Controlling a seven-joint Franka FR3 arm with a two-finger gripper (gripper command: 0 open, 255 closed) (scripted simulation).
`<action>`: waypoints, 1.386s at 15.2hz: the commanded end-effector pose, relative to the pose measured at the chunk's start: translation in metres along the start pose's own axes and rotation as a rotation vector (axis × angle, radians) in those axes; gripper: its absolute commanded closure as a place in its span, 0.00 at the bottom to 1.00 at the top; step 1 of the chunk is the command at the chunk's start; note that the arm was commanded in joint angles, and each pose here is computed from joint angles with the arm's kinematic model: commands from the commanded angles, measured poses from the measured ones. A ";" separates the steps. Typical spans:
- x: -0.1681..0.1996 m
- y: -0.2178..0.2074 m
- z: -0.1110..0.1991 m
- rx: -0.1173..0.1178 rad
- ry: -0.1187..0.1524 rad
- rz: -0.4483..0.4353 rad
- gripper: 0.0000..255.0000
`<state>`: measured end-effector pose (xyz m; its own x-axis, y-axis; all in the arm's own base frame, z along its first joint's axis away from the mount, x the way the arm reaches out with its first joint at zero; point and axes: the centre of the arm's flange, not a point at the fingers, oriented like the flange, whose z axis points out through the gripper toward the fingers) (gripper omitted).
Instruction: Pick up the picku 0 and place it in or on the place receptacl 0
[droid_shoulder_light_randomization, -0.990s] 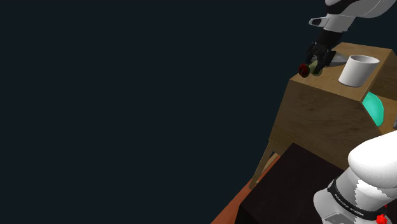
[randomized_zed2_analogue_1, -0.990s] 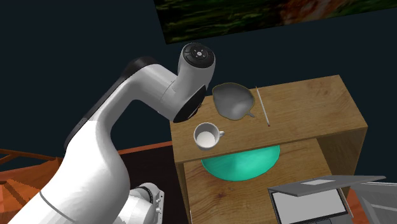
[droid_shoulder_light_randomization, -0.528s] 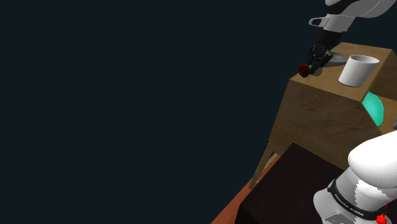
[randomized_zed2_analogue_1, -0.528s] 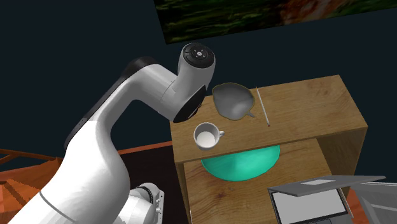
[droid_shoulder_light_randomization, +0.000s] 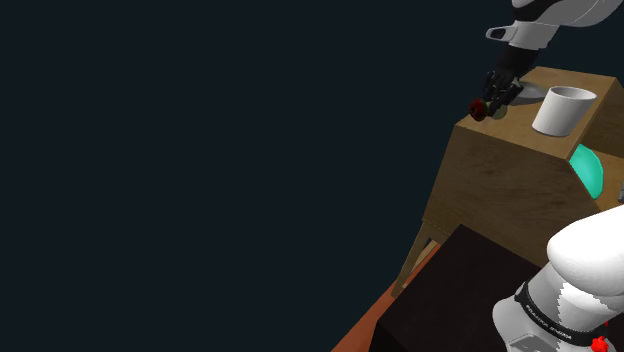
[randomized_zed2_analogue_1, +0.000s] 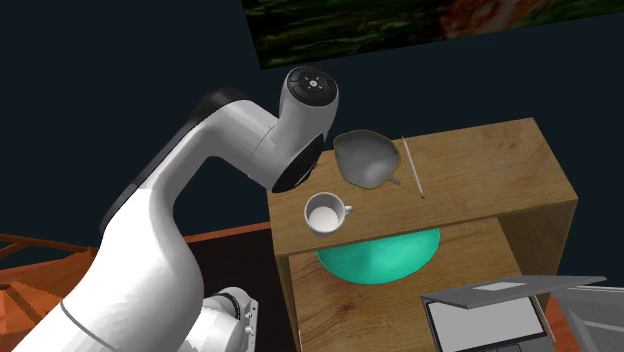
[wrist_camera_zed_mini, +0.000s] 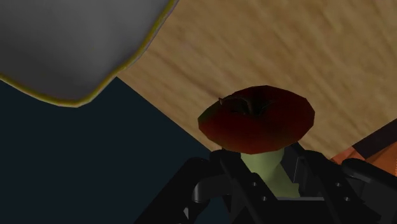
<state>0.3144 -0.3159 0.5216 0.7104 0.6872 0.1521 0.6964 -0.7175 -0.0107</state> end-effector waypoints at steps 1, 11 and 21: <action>0.001 0.000 -0.008 0.000 0.000 0.000 1.00; 0.009 0.000 -0.060 0.000 0.000 0.000 1.00; 0.017 -0.001 -0.112 0.000 0.000 0.000 1.00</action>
<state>0.3094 -0.3136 0.5981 0.7158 0.6865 0.1275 0.6981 -0.6997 -0.1518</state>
